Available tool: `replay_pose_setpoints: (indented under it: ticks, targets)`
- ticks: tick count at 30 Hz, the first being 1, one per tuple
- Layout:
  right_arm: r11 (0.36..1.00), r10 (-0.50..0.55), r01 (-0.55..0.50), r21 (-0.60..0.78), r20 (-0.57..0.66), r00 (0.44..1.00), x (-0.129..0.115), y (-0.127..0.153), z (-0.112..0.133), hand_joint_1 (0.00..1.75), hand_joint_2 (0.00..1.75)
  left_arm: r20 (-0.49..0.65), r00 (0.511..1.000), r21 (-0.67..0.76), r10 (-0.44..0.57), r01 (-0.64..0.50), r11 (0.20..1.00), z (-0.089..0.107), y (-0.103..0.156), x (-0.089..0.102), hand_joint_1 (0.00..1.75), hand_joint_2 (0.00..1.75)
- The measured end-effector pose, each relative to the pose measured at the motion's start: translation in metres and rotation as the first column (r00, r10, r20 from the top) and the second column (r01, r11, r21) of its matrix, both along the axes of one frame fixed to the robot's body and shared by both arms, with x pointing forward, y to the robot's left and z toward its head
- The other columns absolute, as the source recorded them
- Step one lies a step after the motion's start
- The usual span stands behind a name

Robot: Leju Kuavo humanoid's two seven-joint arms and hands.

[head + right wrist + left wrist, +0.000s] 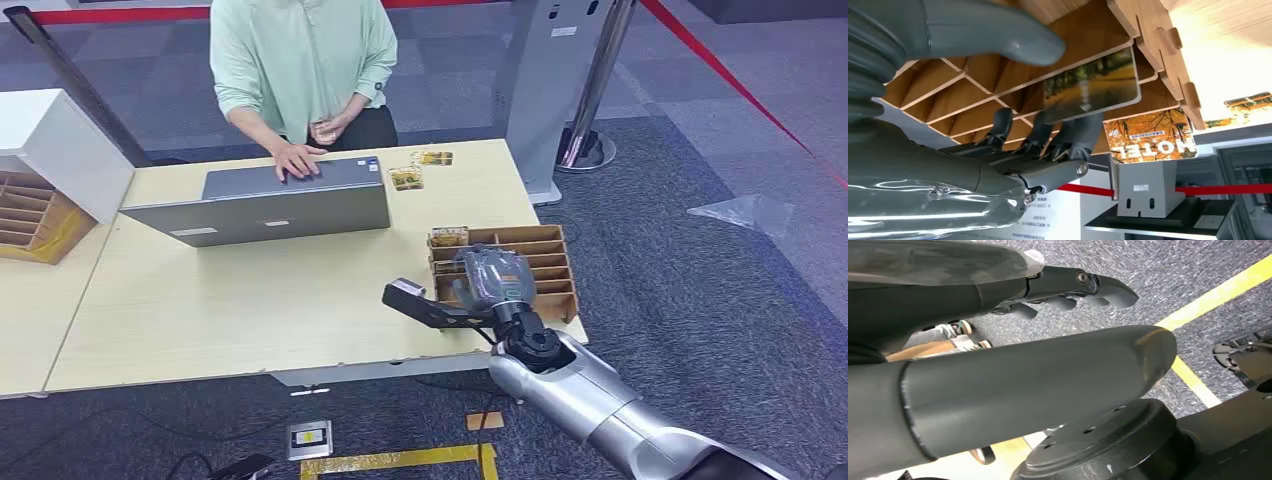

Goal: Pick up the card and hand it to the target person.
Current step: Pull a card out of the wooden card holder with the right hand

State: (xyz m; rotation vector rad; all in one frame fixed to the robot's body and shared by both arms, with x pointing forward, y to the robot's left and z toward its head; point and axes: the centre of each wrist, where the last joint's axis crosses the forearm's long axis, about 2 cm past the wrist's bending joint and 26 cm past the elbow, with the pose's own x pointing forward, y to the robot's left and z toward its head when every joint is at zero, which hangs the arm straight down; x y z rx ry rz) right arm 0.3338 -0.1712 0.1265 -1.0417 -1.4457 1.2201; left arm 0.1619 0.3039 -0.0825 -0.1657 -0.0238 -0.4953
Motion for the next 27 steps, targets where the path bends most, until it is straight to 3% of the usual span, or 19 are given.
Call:
replay_pose_setpoints:
  ticks: [6,11,21,27]
  targets:
    - [1.000,0.001,-0.001,0.003,0.001,1.000,0.000,0.000,0.000,1.41,1.75,0.001,1.000,0.001,-0.002,0.002,1.000,0.000,0.000,0.001,0.00,0.00]
    - [1.000,0.006,-0.007,0.014,0.014,1.000,0.000,0.000,0.000,1.58,1.75,0.002,1.000,0.000,0.002,-0.002,1.000,0.001,0.000,0.002,0.00,0.00]
    - [0.999,0.014,-0.016,0.038,0.052,0.999,0.000,0.003,0.001,1.66,1.75,0.005,1.000,-0.002,0.006,-0.006,1.000,0.001,0.000,0.001,0.00,0.00]
    - [0.998,0.027,-0.033,0.059,0.088,0.996,-0.001,0.006,0.011,1.60,1.75,0.009,1.000,-0.007,0.011,-0.011,1.000,0.000,0.000,0.001,0.00,0.00]
